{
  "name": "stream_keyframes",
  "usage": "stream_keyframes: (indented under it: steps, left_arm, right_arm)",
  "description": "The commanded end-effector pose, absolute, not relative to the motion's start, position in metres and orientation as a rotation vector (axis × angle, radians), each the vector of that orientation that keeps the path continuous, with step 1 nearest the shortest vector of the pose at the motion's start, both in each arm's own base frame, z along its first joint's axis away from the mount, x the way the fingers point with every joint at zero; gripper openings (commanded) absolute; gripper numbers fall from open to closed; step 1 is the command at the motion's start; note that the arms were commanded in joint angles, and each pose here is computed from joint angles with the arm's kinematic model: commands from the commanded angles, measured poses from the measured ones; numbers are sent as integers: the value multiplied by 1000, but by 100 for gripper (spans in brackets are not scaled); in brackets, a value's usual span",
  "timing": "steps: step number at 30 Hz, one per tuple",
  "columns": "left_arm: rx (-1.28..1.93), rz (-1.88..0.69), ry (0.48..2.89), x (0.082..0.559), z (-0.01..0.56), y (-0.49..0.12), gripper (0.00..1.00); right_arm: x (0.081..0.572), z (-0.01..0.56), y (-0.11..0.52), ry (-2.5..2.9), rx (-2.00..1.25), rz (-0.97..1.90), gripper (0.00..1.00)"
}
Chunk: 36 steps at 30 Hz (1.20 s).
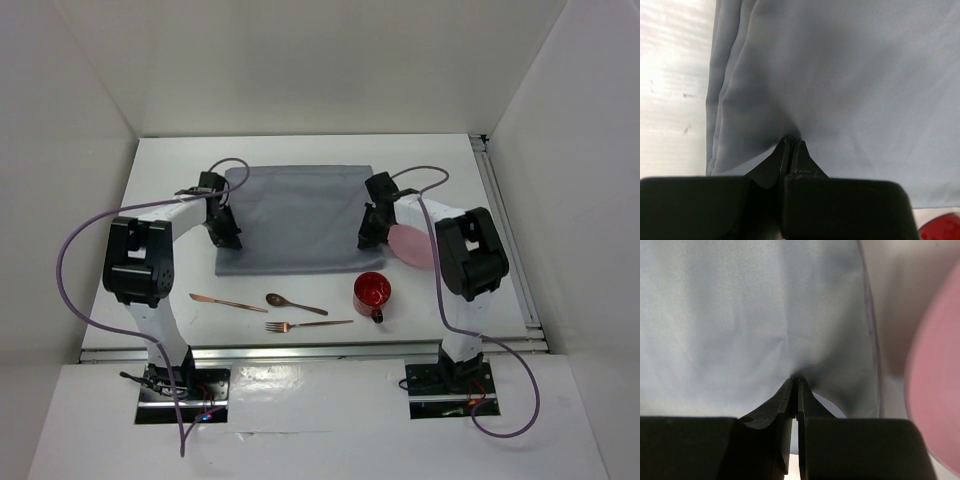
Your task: Set the dinner table for one person
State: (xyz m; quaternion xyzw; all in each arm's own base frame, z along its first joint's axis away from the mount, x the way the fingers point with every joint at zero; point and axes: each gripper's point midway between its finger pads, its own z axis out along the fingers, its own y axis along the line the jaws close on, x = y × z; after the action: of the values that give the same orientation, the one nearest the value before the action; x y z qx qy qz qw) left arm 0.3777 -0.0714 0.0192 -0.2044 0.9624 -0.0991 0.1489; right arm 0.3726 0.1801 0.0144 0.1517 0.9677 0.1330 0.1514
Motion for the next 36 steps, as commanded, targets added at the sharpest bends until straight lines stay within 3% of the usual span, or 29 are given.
stream_keyframes:
  steps: [1, 13, 14, 16, 20, 21, 24, 26, 30, 36]
  left_arm:
    - [-545, -283, 2888, 341, 9, -78, 0]
    - [-478, -248, 2866, 336, 26, -87, 1]
    - [-477, -230, 2847, 339, 33, -84, 4]
    - [-437, -216, 2786, 349, 57, -84, 22]
    - [-374, -207, 2618, 368, 130, -82, 51]
    - [-343, -194, 2572, 367, 152, -82, 54]
    - [-290, -159, 2424, 368, 206, -86, 73]
    - [-254, -171, 2378, 361, 224, -90, 77]
    - [-129, -214, 2343, 339, 248, -101, 87]
    - [-71, -319, 2379, 302, 238, -116, 99]
  right_arm:
    - [341, -7, 152, 2849, 498, 185, 3]
    - [316, 16, 149, 2832, 509, 184, 3]
    - [316, 22, 154, 2826, 491, 194, 3]
    - [331, 52, 158, 2743, 473, 216, 7]
    - [360, 130, 160, 2550, 441, 280, 26]
    - [362, 145, 158, 2521, 426, 283, 41]
    - [368, 180, 133, 2418, 476, 233, 67]
    - [360, 182, 99, 2384, 600, 157, 76]
    - [332, 147, 26, 2365, 896, 113, 79]
    - [291, 99, -21, 2364, 1117, 70, 80]
